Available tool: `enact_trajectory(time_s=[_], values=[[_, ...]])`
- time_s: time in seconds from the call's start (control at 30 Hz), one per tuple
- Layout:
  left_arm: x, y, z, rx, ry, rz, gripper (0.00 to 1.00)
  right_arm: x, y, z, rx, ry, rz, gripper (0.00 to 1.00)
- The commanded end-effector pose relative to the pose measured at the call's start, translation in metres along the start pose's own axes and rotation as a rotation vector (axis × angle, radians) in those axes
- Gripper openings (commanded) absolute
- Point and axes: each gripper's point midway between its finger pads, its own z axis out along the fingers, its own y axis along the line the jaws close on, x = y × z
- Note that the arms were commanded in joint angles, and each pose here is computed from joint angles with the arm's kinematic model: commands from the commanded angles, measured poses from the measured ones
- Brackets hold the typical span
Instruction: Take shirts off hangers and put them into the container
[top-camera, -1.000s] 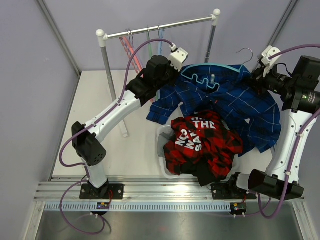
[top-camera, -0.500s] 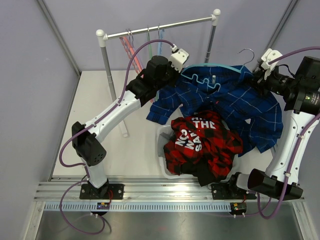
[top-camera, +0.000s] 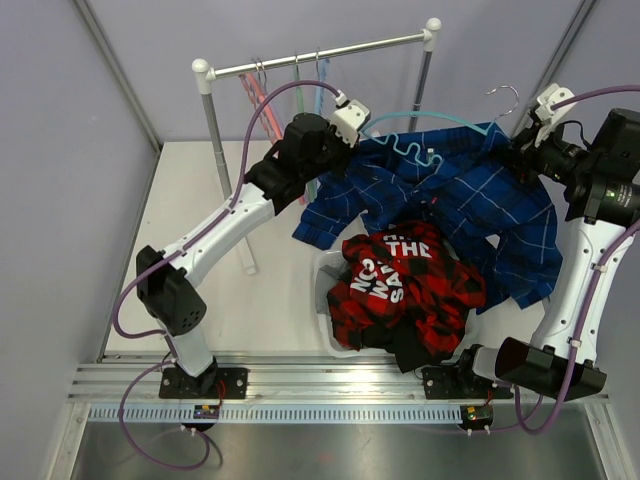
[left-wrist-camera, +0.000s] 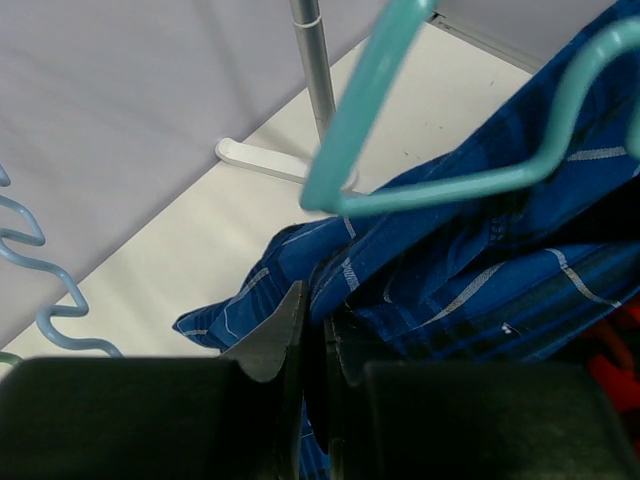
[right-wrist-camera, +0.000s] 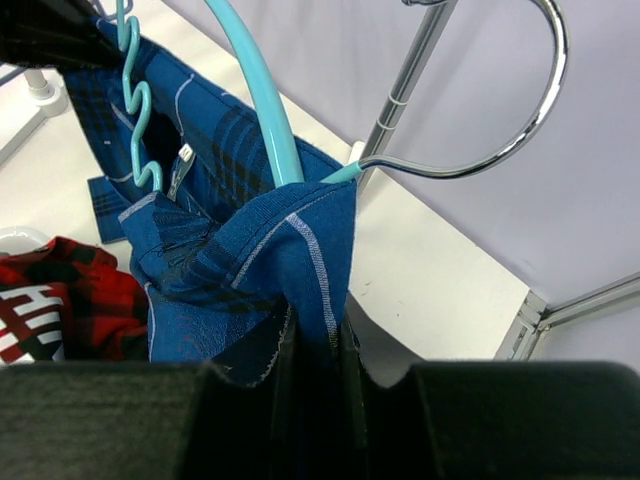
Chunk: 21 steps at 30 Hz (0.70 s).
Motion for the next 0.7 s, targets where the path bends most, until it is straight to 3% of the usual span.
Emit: enact_trajectory(time_s=[0.0,0.17,0.2,0.3,0.43,0.53,0.67], values=[[0.024,0.048,-0.019,-0.124,0.082,-0.016,0.11,-0.032,-0.039,-0.02,0.195,-0.071,-0.078,0.0],[0.001,0.021,-0.024,0.031,-0.021,-0.005,0.3,-0.022,-0.048,-0.013,0.205,-0.069,-0.066,0.0],[-0.005,0.015,-0.026,0.064,-0.043,0.0,0.46,-0.016,-0.051,-0.009,0.198,-0.056,-0.067,0.0],[-0.027,-0.005,-0.038,0.181,-0.125,0.021,0.69,0.002,-0.056,-0.001,0.171,-0.011,-0.063,0.0],[-0.055,-0.03,-0.06,0.327,-0.215,0.057,0.92,0.025,-0.057,0.008,0.116,0.042,-0.088,0.0],[-0.068,-0.051,-0.077,0.447,-0.263,0.074,0.99,0.04,-0.05,0.018,0.043,0.082,-0.127,0.0],[-0.077,-0.069,-0.088,0.57,-0.29,0.063,0.99,0.049,-0.033,0.028,-0.068,0.097,-0.19,0.0]])
